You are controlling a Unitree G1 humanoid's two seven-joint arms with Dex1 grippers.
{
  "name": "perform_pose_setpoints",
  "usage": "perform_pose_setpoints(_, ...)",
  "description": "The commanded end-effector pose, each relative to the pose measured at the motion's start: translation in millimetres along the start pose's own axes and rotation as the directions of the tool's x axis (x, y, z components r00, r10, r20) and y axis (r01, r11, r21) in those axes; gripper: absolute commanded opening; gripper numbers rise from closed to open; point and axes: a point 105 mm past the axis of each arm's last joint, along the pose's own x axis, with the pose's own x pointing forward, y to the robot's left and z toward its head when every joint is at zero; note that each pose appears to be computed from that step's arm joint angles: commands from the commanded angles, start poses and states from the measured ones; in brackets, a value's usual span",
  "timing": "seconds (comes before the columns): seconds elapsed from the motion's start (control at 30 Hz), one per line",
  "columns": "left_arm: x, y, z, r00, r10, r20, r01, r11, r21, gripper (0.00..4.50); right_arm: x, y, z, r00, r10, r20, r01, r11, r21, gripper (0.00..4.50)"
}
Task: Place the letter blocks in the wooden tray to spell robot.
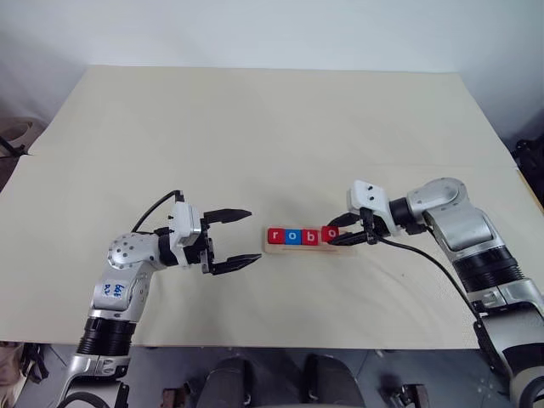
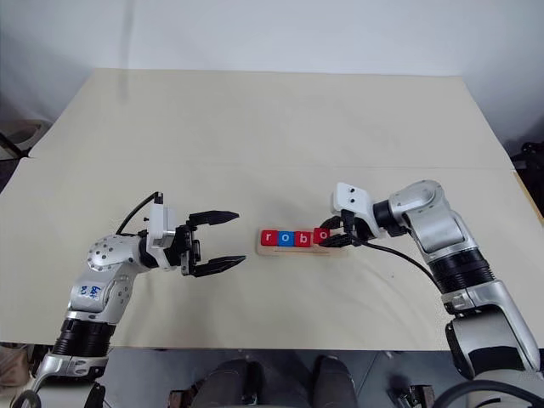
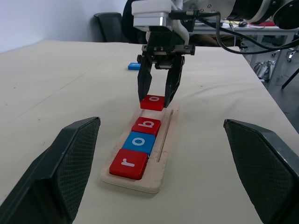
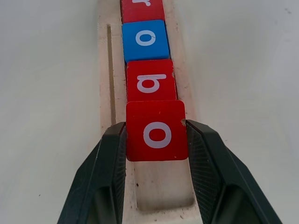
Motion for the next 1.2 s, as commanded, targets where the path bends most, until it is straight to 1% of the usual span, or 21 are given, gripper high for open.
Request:
perform_pose_setpoints(0.03, -0.1, -3.0, 9.4, 1.000, 0.000, 0.015, -0.001, 0.999, 0.047, 4.50, -2.9, -3.6, 8.5, 1.000, -0.008, 0.009, 0.009, 0.999, -0.035, 1.46)
perform_pose_setpoints(0.17, -0.7, -3.3, 9.5, 1.000, 0.010, 0.014, -0.011, 0.999, 0.047, 4.50, -1.5, -2.9, 7.3, 1.000, 0.002, 0.009, -0.002, 1.000, -0.027, 1.46)
perform_pose_setpoints(0.2, -0.7, -3.4, 9.6, 1.000, 0.011, 0.014, -0.012, 0.999, 0.048, 4.50, -1.0, -2.4, 7.0, 1.000, 0.007, 0.007, -0.007, 1.000, -0.026, 1.81)
perform_pose_setpoints(0.23, -0.7, -3.4, 9.7, 1.000, 0.012, 0.014, -0.012, 0.999, 0.048, 4.50, -0.8, -1.8, 6.6, 1.000, 0.012, 0.004, -0.012, 1.000, -0.025, 2.26)
perform_pose_setpoints(0.27, -0.7, -3.4, 9.8, 1.000, 0.012, 0.014, -0.013, 0.999, 0.048, 4.50, -0.7, -1.4, 6.8, 1.000, 0.015, 0.005, -0.015, 1.000, -0.024, 2.50)
perform_pose_setpoints(0.4, -0.7, -3.3, 10.1, 1.000, 0.015, 0.014, -0.016, 0.999, 0.048, 4.50, -2.5, -3.1, 13.3, 0.999, 0.003, 0.036, -0.002, 1.000, -0.027, 3.88)
perform_pose_setpoints(0.47, -0.4, -3.5, 10.4, 1.000, 0.014, 0.014, -0.015, 0.999, 0.049, 4.50, -9.1, -5.1, 16.1, 0.999, -0.019, 0.051, 0.021, 0.999, -0.037, 4.45)
perform_pose_setpoints(0.63, -0.2, -3.5, 10.2, 1.000, 0.011, 0.013, -0.011, 0.999, 0.046, 4.50, -26.8, 0.1, 13.3, 0.997, -0.046, 0.068, 0.048, 0.998, -0.039, 4.45)
perform_pose_setpoints(0.7, -0.1, -3.2, 9.8, 1.000, 0.008, 0.012, -0.009, 0.999, 0.044, 4.50, -31.8, 2.2, 7.1, 0.996, -0.065, 0.062, 0.066, 0.998, -0.011, 4.06)
perform_pose_setpoints(0.77, 0.3, -2.5, 9.5, 1.000, 0.006, 0.012, -0.007, 0.999, 0.043, 4.50, -34.3, 5.2, -1.9, 0.996, -0.075, 0.038, 0.075, 0.997, 0.012, 3.55)
perform_pose_setpoints(0.87, 1.1, -2.1, 9.4, 1.000, 0.004, 0.013, -0.004, 0.999, 0.042, 4.50, -33.3, 5.7, -13.9, 0.995, -0.098, 0.005, 0.098, 0.995, 0.035, 2.44)
perform_pose_setpoints(0.9, 1.2, -1.8, 9.3, 1.000, 0.003, 0.013, -0.004, 0.999, 0.042, 4.50, -31.7, 4.9, -16.6, 0.994, -0.105, -0.002, 0.105, 0.994, 0.043, 2.15)
perform_pose_setpoints(0.97, 1.4, -1.2, 9.3, 1.000, 0.002, 0.014, -0.003, 0.999, 0.042, 4.50, -27.2, 4.3, -18.5, 0.994, -0.110, -0.003, 0.110, 0.993, 0.050, 1.40)
perform_pose_setpoints(1.1, 1.4, -0.5, 10.3, 1.000, 0.003, 0.013, -0.003, 0.999, 0.045, 4.50, -18.3, 3.1, -16.8, 0.994, -0.107, 0.005, 0.107, 0.993, 0.054, 0.03)
perform_pose_setpoints(1.2, 0.3, 0.2, 11.1, 1.000, 0.007, 0.012, -0.008, 0.999, 0.048, 4.50, -14.6, 1.9, -15.2, 0.994, -0.106, 0.005, 0.106, 0.993, 0.055, 0.03)
